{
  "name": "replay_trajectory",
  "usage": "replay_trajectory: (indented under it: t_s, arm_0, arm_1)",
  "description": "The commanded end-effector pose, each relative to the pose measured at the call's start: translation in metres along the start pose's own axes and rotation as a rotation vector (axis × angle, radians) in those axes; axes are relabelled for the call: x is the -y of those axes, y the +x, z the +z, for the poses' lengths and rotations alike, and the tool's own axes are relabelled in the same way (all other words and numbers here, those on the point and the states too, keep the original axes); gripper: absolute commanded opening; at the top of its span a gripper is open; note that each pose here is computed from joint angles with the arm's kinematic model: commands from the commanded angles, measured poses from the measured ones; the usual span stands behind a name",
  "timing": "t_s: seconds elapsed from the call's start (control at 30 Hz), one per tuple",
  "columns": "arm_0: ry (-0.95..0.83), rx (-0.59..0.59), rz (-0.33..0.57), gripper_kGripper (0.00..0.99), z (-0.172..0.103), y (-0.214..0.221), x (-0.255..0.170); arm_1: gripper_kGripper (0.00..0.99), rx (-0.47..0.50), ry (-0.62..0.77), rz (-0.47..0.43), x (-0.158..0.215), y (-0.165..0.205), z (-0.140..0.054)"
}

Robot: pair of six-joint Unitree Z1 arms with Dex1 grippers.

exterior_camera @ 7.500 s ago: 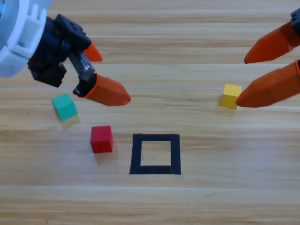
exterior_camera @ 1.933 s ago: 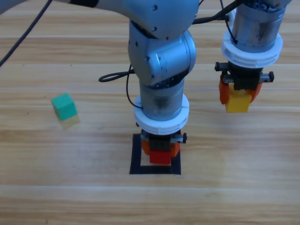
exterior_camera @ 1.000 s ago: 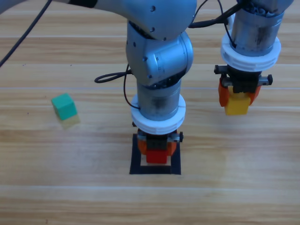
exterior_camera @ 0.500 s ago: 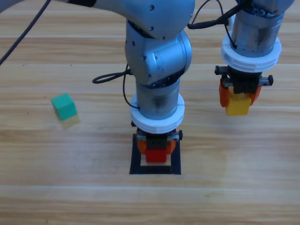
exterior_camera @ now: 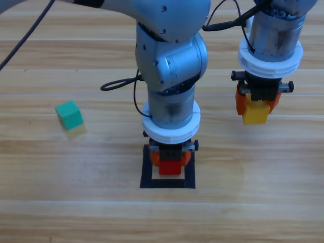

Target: Stack the blocks in the rectangular block: red at the bottom, yellow in the middle, green on top

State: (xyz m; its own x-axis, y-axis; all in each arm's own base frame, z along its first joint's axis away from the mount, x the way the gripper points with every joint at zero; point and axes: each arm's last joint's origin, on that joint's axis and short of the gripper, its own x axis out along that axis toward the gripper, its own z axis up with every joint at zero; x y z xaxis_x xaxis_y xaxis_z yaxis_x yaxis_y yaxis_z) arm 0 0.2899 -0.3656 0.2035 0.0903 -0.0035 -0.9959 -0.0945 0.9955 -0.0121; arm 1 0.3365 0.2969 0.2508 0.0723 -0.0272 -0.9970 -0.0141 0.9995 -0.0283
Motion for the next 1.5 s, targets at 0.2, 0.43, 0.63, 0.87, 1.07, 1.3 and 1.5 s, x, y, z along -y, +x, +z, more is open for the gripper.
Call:
replay_trajectory:
  t_s: [0.2,0.43,0.63,0.87,1.07,1.3,1.5]
  arm_0:
    - [-0.026,-0.037,0.062,0.041,0.005,0.036,-0.002]
    - [-0.024,-0.039,0.066,0.041,0.005,0.039,-0.002]
    - [-0.022,-0.04,0.069,0.041,0.005,0.041,-0.002]
    - [-0.026,-0.023,0.049,0.91,0.006,0.033,0.001]
    - [-0.027,-0.014,0.04,0.99,0.005,0.022,-0.002]
    - [-0.029,-0.002,0.025,0.99,0.003,0.011,-0.006]
    - [-0.02,0.041,-0.018,0.99,0.007,-0.034,-0.005]
  arm_1:
    - [0.0,0.002,-0.022,-0.024,-0.006,0.009,-0.007]
    - [0.0,0.003,-0.02,-0.023,-0.006,0.008,-0.007]
    - [0.0,0.003,-0.02,-0.023,-0.006,0.008,-0.007]
    - [0.0,0.005,-0.02,-0.022,-0.006,0.008,-0.007]
    - [0.0,0.005,-0.02,-0.022,-0.006,0.008,-0.007]
    - [0.0,0.017,-0.014,-0.011,-0.004,0.0,-0.008]
    - [0.0,0.031,-0.012,-0.013,-0.002,-0.003,-0.009]
